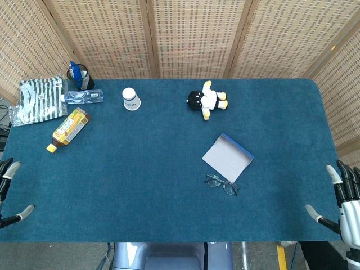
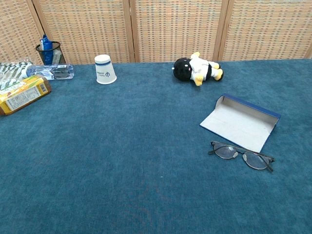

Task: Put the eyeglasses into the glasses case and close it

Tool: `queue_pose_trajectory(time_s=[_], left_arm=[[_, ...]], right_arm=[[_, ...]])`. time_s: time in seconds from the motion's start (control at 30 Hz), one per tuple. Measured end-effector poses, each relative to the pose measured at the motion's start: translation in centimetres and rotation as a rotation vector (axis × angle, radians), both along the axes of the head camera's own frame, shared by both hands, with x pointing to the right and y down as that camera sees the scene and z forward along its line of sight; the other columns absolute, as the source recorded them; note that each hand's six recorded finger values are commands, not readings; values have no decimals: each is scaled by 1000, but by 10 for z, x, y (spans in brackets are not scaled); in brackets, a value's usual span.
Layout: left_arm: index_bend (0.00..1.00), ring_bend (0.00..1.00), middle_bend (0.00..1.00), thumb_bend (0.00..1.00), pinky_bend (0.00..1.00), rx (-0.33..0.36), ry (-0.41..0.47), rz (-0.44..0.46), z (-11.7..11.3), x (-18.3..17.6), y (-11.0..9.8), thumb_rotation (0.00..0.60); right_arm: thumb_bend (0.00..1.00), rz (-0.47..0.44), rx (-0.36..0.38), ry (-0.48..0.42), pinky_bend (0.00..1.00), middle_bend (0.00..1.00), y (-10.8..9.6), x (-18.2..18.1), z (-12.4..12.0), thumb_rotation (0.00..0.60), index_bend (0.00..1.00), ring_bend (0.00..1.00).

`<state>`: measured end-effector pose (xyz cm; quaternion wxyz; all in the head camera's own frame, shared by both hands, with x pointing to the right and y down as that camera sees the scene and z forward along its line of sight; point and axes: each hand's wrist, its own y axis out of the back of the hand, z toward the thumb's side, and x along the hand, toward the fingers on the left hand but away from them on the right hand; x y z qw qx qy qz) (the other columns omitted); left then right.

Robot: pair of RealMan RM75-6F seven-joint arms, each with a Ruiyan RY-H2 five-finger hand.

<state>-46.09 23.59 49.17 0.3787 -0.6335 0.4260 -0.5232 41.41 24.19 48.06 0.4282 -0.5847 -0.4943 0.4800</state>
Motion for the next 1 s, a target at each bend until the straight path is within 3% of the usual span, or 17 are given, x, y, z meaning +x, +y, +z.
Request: queue_pose_trajectory(time_s=[0.27, 0.57, 0.7, 1.0], left_arm=[[0, 0, 0, 0, 0, -1, 4, -12, 0, -2, -3, 600], [0, 0, 0, 0, 0, -7, -4, -21, 3, -2, -7, 600], [0, 0, 0, 0, 0, -19, -13, -42, 7, -5, -11, 600], [0, 0, 0, 0, 0, -49, -30, -68, 17, -10, -19, 600]], right_arm=[[53, -10, -69, -13, 0, 0, -5, -3, 16, 600, 39, 0], [239, -149, -283, -79, 0, 0, -34, -46, 71, 600, 358, 0], [270, -212, -328, -82, 0, 0, -55, -77, 94, 600, 374, 0], [362, -246, -401, 0, 0, 0, -72, -126, 143, 600, 387, 0]])
